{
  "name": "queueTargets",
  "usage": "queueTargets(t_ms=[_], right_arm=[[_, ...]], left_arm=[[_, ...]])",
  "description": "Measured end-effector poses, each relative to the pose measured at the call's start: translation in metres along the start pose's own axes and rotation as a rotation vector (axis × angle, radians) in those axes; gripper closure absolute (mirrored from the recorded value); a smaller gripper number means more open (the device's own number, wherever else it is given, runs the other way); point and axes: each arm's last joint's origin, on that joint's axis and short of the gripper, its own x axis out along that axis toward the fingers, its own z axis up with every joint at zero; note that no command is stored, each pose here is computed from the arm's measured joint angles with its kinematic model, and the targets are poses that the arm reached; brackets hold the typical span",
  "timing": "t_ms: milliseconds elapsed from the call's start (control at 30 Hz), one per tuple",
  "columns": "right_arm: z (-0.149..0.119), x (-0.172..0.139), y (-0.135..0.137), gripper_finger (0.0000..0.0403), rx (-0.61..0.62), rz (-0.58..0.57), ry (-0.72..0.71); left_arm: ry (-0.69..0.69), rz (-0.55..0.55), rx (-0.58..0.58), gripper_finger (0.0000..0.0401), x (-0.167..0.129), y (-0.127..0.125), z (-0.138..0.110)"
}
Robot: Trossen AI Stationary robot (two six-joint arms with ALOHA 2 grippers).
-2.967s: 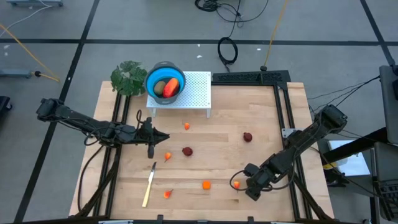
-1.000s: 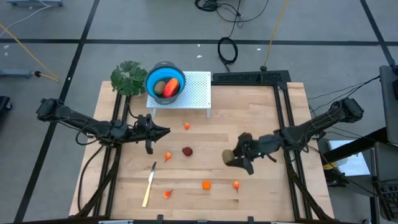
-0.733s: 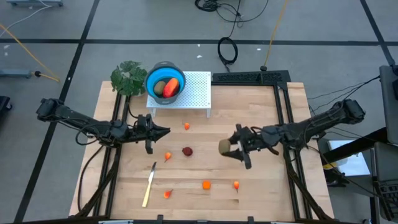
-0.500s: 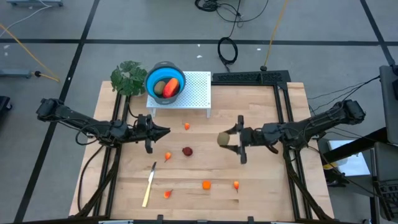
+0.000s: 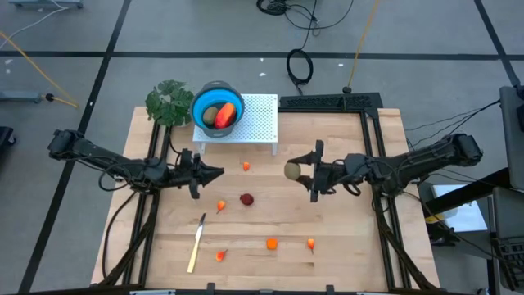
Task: Pick & Place Fruit
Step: Put the kiwi into the blue strainer bowl on the shelf
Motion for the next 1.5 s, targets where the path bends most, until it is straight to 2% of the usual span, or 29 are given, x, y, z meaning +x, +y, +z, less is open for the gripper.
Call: queueTargets(t_ms=[233,500,733,1033,1233,1500], right_arm=[[-0.003,0.002,-0.011,0.0197,-0.147,-0.066,-0.007],[-0.002,0.003,-0.015,0.0197,-0.127,-0.093,-0.026],[-0.002,0.003,-0.015,0.0197,0.097,-0.083,-0.042],[-0.002,0.006,-0.009,0.0197,0.444,0.067,-0.117],[-0.008,0.017,0.001,0.0197,0.662,0.125,-0.081],[-0.016,0.038,0.013,0.0197,0.876,0.248,-0.137]], left_arm=[[-0.01,-0.007,-0.023,0.038,0.0,-0.001,0.001],[-0.01,-0.007,-0.026,0.038,0.0,-0.001,0.001],[-0.043,-0.019,0.016,0.038,0.0,-0.003,0.004],[-0.164,-0.081,0.108,0.0373,-0.001,-0.011,0.016],[-0.203,-0.083,0.176,0.0323,0.005,-0.023,0.03],[-0.17,-0.084,0.285,0.0247,0.033,-0.045,0.038]])
